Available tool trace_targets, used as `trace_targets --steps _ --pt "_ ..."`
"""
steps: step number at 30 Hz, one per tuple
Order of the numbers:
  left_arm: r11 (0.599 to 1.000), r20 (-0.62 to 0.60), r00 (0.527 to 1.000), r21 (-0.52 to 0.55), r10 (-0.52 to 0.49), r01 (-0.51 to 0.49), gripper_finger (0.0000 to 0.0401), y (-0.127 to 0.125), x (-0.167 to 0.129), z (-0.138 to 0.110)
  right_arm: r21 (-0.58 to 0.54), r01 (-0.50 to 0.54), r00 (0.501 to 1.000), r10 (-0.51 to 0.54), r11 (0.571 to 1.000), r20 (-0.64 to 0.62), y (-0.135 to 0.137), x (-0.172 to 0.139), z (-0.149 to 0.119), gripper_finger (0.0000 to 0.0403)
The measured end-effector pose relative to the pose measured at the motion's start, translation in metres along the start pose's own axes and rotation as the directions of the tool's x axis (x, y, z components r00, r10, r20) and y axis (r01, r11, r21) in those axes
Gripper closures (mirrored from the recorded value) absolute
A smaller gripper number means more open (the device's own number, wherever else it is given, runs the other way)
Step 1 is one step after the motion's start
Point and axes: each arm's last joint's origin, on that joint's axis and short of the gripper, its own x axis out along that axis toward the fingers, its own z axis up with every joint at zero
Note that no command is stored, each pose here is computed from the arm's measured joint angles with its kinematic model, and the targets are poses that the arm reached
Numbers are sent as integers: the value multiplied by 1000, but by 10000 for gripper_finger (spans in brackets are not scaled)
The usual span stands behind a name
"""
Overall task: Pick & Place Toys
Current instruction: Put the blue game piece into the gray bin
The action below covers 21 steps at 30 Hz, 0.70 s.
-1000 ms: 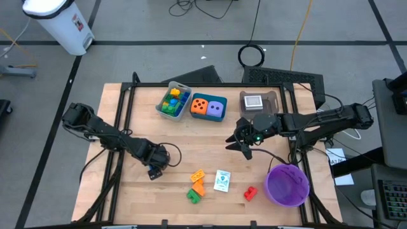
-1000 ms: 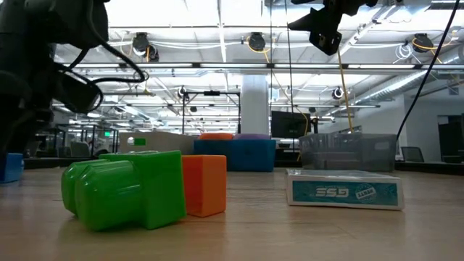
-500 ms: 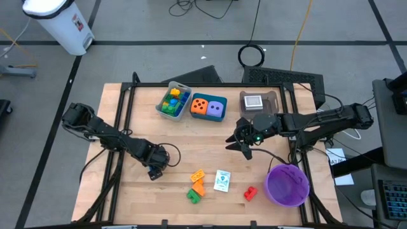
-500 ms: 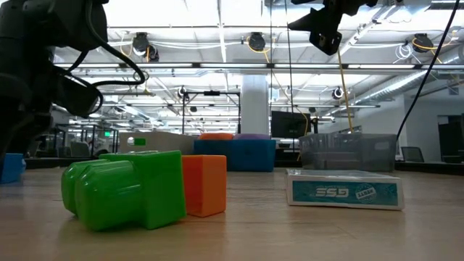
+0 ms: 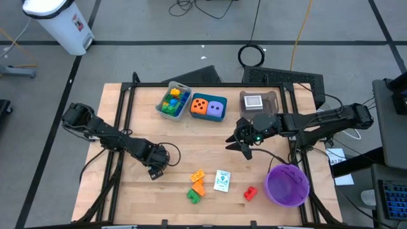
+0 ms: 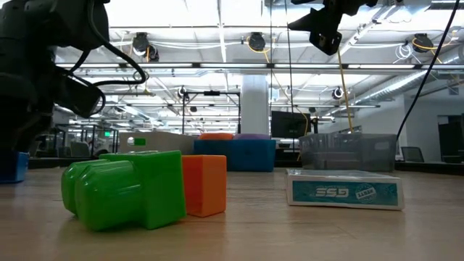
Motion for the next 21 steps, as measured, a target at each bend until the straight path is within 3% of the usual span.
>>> trace_targets --steps 5,11,21 --pt "1000 5 1000 -13 -13 13 114 -1 0 1 -1 0 1000 0 1000 0 0 0 0 238" --pt "998 24 998 25 -53 52 135 -10 -10 6 -2 0 1000 0 1000 0 0 0 0 238" --pt "986 175 975 118 -140 121 115 -28 -53 39 2 1 1000 -1 1000 6 -1 0 1 238"
